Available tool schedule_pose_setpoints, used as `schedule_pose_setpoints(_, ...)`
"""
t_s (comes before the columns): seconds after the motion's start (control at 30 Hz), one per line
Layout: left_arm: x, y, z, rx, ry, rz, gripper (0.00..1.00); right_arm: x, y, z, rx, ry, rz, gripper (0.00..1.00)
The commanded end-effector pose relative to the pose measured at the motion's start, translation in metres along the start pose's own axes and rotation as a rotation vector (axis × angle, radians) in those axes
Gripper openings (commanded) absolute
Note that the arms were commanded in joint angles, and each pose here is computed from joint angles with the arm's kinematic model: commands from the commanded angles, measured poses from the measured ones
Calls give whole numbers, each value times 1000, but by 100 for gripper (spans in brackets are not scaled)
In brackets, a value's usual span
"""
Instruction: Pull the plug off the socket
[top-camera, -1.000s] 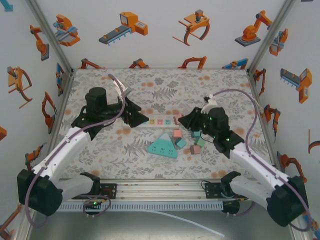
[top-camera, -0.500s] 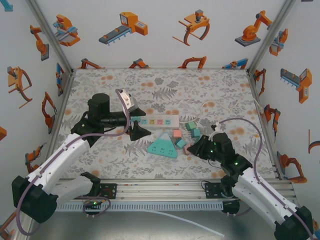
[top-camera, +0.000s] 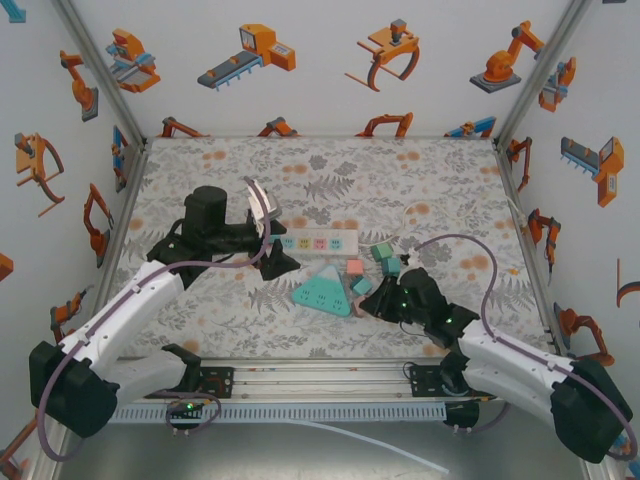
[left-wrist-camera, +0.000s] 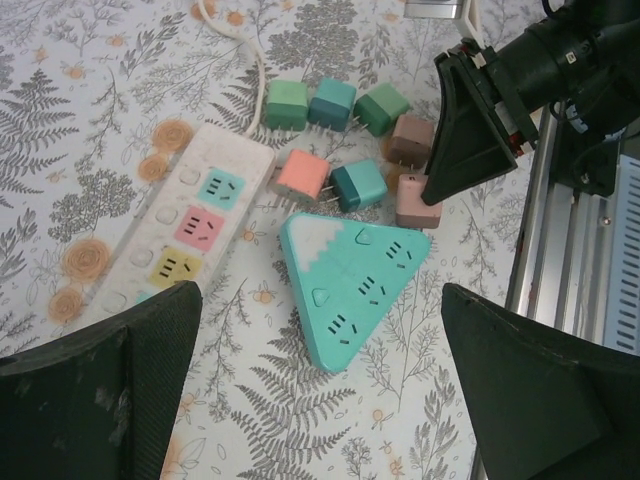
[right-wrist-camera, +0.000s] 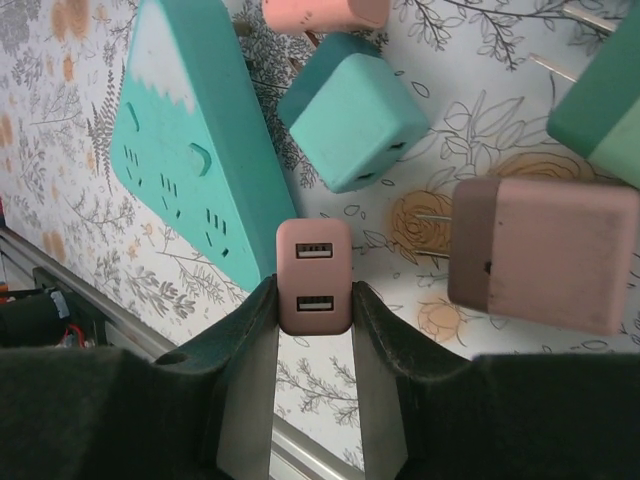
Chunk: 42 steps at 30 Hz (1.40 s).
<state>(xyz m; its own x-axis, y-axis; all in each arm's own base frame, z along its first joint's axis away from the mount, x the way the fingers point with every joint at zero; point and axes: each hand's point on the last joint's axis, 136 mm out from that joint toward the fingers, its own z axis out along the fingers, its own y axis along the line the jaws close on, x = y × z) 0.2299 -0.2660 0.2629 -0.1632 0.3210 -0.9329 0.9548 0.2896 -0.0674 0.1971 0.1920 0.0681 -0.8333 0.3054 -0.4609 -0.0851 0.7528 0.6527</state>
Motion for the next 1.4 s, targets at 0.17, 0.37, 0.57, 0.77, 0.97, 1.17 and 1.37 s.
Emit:
schedule_pose_setpoints(0.17, -9, 11, -7, -87, 0, 43, 97, 16, -22, 2, 98, -2, -1, 50)
schedule_pose_setpoints(0.37, -3, 29, -11, -198, 35, 36, 97, 10, -24, -13, 110, -41, 0, 53)
schedule_pose_setpoints(0.57, -1, 48, -17, -319, 42, 8, 97, -22, -2, -47, 98, -150, -131, 56)
schedule_pose_setpoints(0.77, -1, 64, -23, -408, 25, -30, 97, -85, 62, -86, 44, -400, -613, 51)
schedule_pose_setpoints(0.97, 0, 96, -43, -611, -23, -114, 97, -109, 132, -84, -6, -499, -1242, 62)
schedule_pose_setpoints(1.17, 10, 130, -65, -762, -79, -291, 97, -115, 181, -46, -72, -427, -1558, 69)
schedule_pose_setpoints(1.37, 45, 172, -84, -878, -79, -589, 97, -122, 220, -3, -171, -419, -1634, 70)
